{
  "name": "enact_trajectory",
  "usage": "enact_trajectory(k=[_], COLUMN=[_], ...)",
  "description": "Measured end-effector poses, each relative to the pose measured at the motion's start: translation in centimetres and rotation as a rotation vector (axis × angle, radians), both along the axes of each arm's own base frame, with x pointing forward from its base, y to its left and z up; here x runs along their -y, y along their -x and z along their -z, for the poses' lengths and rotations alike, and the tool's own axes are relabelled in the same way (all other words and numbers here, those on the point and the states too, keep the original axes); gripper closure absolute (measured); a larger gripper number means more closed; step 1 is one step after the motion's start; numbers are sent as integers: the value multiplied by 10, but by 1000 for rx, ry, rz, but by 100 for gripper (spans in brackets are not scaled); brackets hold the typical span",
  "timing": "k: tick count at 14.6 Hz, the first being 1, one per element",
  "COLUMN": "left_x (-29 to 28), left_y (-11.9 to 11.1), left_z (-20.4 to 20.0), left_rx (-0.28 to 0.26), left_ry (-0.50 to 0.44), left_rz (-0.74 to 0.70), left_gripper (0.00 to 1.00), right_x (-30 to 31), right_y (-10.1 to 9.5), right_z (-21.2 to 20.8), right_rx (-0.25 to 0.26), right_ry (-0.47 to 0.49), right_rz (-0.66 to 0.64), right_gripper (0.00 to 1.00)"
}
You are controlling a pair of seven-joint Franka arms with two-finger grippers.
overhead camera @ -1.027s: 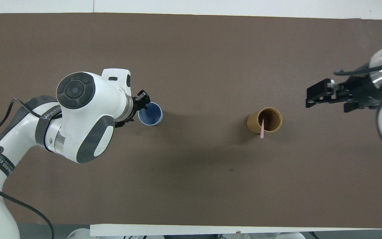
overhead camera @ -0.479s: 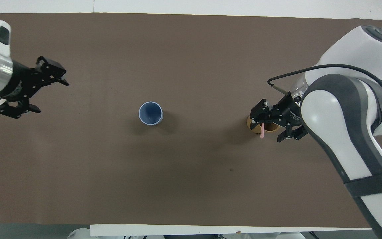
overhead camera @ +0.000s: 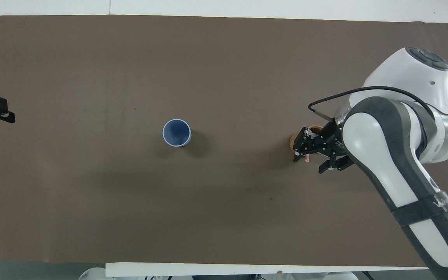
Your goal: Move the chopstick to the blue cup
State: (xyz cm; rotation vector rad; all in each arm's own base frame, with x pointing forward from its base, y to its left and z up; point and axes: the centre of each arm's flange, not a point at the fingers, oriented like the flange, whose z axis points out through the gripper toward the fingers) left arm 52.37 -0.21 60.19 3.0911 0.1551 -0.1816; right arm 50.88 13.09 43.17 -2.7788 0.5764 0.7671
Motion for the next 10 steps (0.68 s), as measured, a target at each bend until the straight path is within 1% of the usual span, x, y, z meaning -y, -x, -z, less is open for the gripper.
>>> enact_trajectory(k=[1, 2, 3, 4, 5, 6, 7, 8, 9, 10], left_x=[-3, -4, -3, -2, -1, 0, 0, 0, 0, 0], left_y=[0, -1, -2, -4, -4, -2, 0, 1, 2, 2], left_z=[0, 2, 5, 9, 15, 21, 24, 25, 24, 22], left_rx=[2, 8, 18, 30, 39, 43, 47, 52, 62, 71], left_ry=[3, 3, 3, 2, 2, 4, 6, 7, 6, 6], left_rz=[16, 26, 30, 33, 44, 72, 105, 124, 132, 135], left_gripper=[0, 0, 0, 0, 0, 0, 0, 0, 0, 0], right_x=[1, 3, 5, 8, 10, 11, 11, 10, 10, 10], right_y=[0, -1, -1, -2, -3, -3, -3, -3, -3, -3], right_z=[0, -1, -1, -1, -1, -1, -1, -1, -1, -2], right_rx=[1, 3, 4, 4, 5, 5, 5, 5, 4, 5], right_ry=[0, -1, -2, -3, -5, -7, -8, -9, -9, -10], right_rz=[3, 6, 11, 17, 21, 24, 24, 23, 23, 23], right_gripper=[39, 44, 53, 53, 59, 69, 69, 74, 87, 92])
